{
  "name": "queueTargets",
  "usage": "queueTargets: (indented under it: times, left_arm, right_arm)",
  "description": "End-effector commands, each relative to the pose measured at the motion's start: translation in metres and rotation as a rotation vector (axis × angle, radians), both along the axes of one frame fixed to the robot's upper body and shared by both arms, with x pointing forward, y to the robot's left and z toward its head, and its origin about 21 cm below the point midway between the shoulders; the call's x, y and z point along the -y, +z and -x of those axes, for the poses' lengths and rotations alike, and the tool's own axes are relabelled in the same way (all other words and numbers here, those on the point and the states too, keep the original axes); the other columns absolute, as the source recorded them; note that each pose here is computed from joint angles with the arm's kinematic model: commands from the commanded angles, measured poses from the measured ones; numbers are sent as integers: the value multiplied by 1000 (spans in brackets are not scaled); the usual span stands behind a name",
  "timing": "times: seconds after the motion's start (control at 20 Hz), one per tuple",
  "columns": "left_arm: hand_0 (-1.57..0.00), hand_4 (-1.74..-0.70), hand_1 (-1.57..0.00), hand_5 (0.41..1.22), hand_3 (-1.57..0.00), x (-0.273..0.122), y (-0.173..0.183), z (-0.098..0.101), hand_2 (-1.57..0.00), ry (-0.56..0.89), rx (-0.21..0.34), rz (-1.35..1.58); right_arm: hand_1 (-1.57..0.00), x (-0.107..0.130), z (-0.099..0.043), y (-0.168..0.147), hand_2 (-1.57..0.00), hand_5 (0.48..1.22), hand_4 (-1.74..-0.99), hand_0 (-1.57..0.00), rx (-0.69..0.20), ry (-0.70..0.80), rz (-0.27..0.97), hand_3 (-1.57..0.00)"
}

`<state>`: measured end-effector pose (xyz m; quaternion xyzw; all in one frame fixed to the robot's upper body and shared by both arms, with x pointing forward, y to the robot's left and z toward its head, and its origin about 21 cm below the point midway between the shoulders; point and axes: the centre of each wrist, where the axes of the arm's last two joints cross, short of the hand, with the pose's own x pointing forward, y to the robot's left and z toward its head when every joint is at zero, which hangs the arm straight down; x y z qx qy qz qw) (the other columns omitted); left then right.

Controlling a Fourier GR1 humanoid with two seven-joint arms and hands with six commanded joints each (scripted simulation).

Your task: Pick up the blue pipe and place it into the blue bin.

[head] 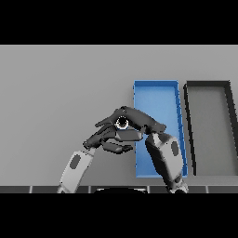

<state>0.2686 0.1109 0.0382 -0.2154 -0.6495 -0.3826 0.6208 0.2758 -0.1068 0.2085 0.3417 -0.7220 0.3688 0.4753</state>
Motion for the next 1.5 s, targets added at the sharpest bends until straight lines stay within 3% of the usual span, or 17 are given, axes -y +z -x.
queueTargets:
  times: [0.0, 0.2, 0.35, 0.5, 0.85, 1.0, 1.45]
  left_arm:
    - [-6, -971, -5, 485, -4, -1, -1, 4, -5, -6, 7, 7]
    - [-2, -954, -2, 474, -1, 0, -1, 3, -2, -4, 11, 3]
    - [0, -947, 0, 468, 0, -3, 1, 4, 0, -13, 32, 9]
    - [0, -951, 0, 468, 0, -8, 2, 7, 0, 1, 33, 10]
    - [1, -944, 1, 467, 1, -15, 4, 5, 1, 16, 29, 3]
    - [1, -941, 1, 462, 1, -11, 2, 5, 1, 17, 37, 3]
    - [1, -928, 1, 467, 1, -17, 4, 2, 1, 30, 74, 1]
  right_arm:
    - [-1571, 3, -2, 13, -1571, 1221, -1494, -1571, -4, 1, -24, -1571]
    - [-1571, 17, -18, 62, -1571, 1221, -1497, -1571, 13, -20, -135, -1571]
    - [-1571, 38, -33, 86, -1571, 1221, -1498, -1571, 40, -152, -197, -1571]
    - [-1571, 57, -54, 92, -1571, 1221, -1498, -1571, 59, -298, -169, -1571]
    - [-1571, 107, -79, 48, -1571, 1221, -1499, -1571, -93, -572, -47, -1571]
    - [-1571, 125, -76, 22, -1571, 1221, -1499, -1571, -173, -673, 21, -1571]
    - [-1571, 142, -73, -69, -1571, 1221, -1499, -1571, -454, -901, 206, -1571]
